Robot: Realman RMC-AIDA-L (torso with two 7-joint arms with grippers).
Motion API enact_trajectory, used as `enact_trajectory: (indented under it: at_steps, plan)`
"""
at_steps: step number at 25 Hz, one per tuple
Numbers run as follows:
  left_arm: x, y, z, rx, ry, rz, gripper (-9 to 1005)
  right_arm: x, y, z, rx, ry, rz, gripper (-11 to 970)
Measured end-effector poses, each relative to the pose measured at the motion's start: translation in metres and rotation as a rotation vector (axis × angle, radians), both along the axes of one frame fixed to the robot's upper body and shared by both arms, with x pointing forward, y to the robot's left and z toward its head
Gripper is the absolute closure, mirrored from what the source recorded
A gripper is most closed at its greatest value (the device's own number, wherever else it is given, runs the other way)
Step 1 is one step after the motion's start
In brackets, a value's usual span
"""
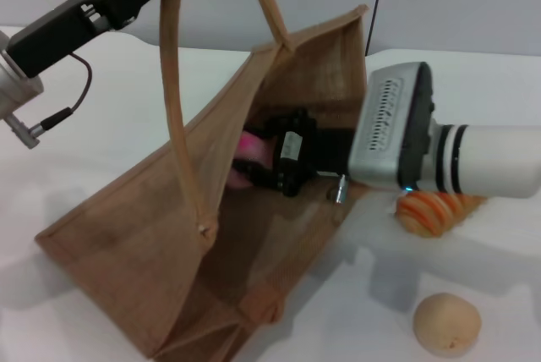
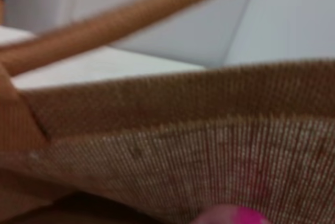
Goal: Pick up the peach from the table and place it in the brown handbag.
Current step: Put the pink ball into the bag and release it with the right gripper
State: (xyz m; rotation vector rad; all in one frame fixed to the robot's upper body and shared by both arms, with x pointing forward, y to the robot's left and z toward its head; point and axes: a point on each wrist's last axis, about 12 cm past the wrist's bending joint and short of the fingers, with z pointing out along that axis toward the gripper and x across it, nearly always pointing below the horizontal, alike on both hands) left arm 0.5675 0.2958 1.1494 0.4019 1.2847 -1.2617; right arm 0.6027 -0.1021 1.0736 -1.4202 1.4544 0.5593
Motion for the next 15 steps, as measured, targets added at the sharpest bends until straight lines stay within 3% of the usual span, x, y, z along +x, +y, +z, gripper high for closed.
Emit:
enact_trajectory:
  at_steps: [6, 15]
  plan:
    - [-0.002, 0.005, 0.000, -0.015, -0.001, 0.021, 878, -0.005, 0.005, -0.005, -0.025, -0.058, 0.010, 473]
    - [-0.004, 0.017, -0.003, -0.031, 0.006, 0.087, 878, -0.025, -0.012, -0.010, 0.107, -0.066, 0.019, 380]
